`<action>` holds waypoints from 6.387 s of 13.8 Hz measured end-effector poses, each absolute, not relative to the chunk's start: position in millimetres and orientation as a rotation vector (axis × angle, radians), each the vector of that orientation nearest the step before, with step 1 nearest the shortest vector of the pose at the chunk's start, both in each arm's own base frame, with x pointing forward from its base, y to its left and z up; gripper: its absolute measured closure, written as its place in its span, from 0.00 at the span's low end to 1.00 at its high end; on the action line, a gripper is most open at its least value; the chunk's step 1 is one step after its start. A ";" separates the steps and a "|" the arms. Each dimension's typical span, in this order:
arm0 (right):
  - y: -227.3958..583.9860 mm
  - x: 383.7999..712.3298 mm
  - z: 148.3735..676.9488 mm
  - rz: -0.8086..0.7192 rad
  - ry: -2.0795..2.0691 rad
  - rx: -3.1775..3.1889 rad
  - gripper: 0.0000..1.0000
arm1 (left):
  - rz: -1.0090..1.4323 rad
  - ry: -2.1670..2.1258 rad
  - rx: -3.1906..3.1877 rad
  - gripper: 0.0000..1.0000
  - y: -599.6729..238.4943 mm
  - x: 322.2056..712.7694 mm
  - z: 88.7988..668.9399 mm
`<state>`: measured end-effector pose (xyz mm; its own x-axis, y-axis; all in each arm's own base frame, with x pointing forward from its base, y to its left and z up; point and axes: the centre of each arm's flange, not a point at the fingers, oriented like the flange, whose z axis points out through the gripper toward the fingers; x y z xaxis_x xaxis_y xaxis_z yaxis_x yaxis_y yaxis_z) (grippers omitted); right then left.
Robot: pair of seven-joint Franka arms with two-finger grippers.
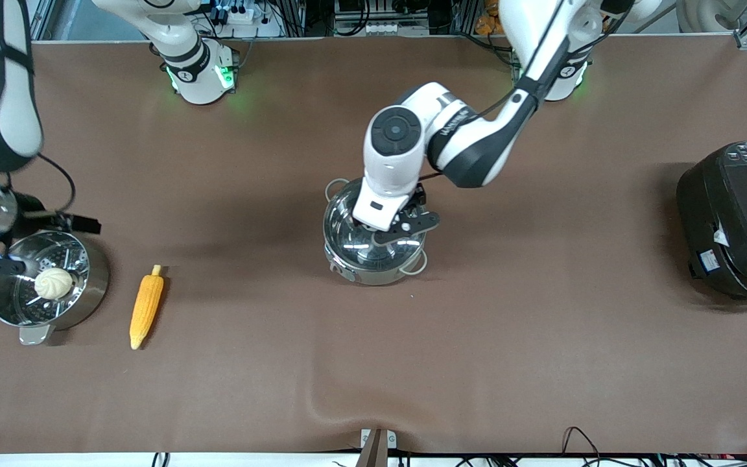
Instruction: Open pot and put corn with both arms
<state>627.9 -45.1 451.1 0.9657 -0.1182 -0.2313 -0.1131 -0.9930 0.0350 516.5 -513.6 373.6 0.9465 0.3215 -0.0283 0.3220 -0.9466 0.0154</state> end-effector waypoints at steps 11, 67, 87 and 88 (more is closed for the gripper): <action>-56.1 681.5 241.2 -0.285 -0.186 3.083 0.00 | -0.016 0.500 3.102 0.38 -529.6 506.6 349.8; 532.4 477.6 289.9 -0.005 1.488 2.345 0.63 | 0.192 0.109 3.114 0.00 -42.6 573.9 276.2; 312.4 622.1 446.1 0.037 0.651 2.843 0.00 | -0.105 0.115 3.167 0.00 -45.1 568.2 623.5; 279.1 635.2 448.2 0.007 0.592 2.875 0.00 | -0.108 0.112 3.167 0.00 -46.0 567.5 624.9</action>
